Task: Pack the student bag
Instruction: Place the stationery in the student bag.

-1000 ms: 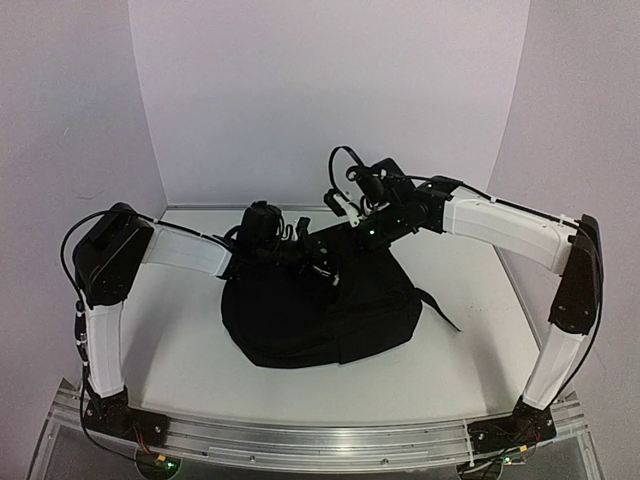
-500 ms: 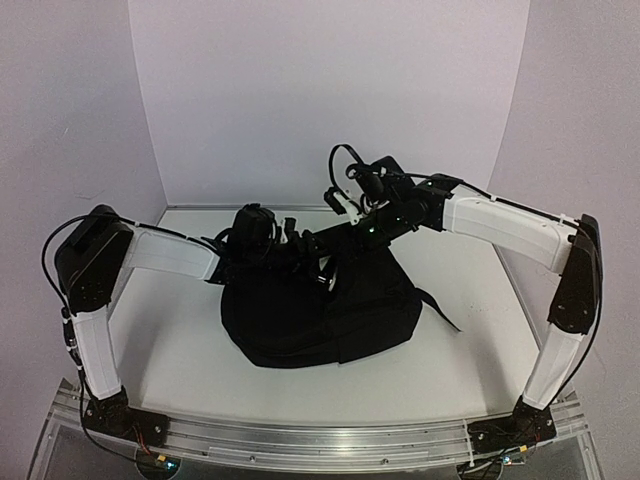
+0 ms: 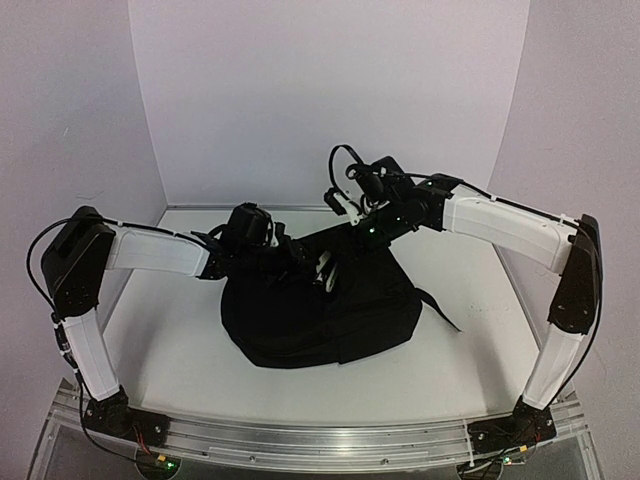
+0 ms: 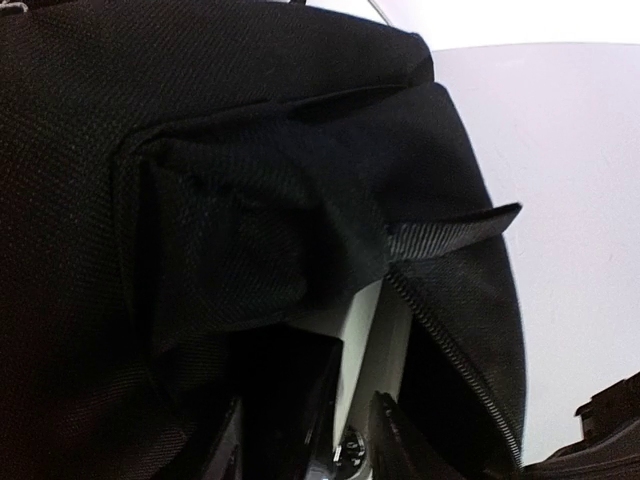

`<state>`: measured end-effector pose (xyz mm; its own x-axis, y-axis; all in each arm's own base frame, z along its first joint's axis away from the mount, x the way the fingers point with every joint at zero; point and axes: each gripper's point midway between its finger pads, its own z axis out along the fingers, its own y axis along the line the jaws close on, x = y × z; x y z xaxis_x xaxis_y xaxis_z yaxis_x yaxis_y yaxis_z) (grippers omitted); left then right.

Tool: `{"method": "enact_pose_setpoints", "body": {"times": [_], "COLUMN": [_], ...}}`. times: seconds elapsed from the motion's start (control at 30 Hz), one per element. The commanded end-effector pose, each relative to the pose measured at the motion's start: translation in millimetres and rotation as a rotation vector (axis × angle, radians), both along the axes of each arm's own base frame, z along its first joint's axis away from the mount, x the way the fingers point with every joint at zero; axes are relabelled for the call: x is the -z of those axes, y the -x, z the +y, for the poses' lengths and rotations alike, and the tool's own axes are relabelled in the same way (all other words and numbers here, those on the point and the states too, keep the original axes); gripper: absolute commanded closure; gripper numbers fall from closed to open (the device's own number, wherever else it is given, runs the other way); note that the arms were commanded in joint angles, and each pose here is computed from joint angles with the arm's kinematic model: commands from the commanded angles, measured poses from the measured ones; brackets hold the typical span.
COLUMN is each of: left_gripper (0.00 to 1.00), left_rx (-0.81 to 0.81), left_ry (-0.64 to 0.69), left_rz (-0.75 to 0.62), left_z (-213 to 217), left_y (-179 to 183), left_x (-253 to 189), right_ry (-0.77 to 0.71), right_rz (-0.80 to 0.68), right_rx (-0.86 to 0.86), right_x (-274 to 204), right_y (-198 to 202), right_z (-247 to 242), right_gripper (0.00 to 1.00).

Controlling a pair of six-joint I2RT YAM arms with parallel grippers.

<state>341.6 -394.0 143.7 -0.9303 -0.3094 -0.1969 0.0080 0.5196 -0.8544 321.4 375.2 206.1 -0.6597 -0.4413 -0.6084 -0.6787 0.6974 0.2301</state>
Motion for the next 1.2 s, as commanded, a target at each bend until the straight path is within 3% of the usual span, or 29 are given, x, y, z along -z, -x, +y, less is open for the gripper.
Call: {"method": "enact_pose_setpoints", "body": {"times": [0.0,0.27,0.43,0.7,0.77,0.87,0.93,1.17], "left_gripper": [0.64,0.86,0.93,0.95,0.91,0.67,0.58,0.53], "left_rx": [0.054,0.133,0.186,0.234,0.245,0.238,0.22,0.252], "left_ry": [0.046,0.16,0.188,0.229,0.229,0.185,0.131,-0.033], "left_rz": [-0.04,-0.07,-0.088,-0.063,-0.061,-0.062,-0.065,-0.066], "left_z": [-6,-35,-52,-70,-70,-59,-47,-35], "left_y": [13,18,21,22,28,37,41,44], "left_x": [-18,-30,-33,-25,-26,-22,-17,-10], "right_ry": [-0.08,-0.094,-0.099,-0.094,-0.091,-0.09,-0.087,-0.087], "right_rz": [-0.037,-0.011,-0.009,-0.008,-0.01,-0.015,-0.015,-0.016], "right_rx": [-0.035,-0.042,-0.045,-0.043,-0.042,-0.043,-0.044,-0.046], "right_x": [-30,-28,-28,-26,-26,-27,-26,-27], "right_y": [4,5,4,3,3,4,5,5], "right_z": [12,18,19,20,19,18,17,17], "right_gripper": [1.0,1.0,1.0,1.0,1.0,1.0,1.0,1.0]}}
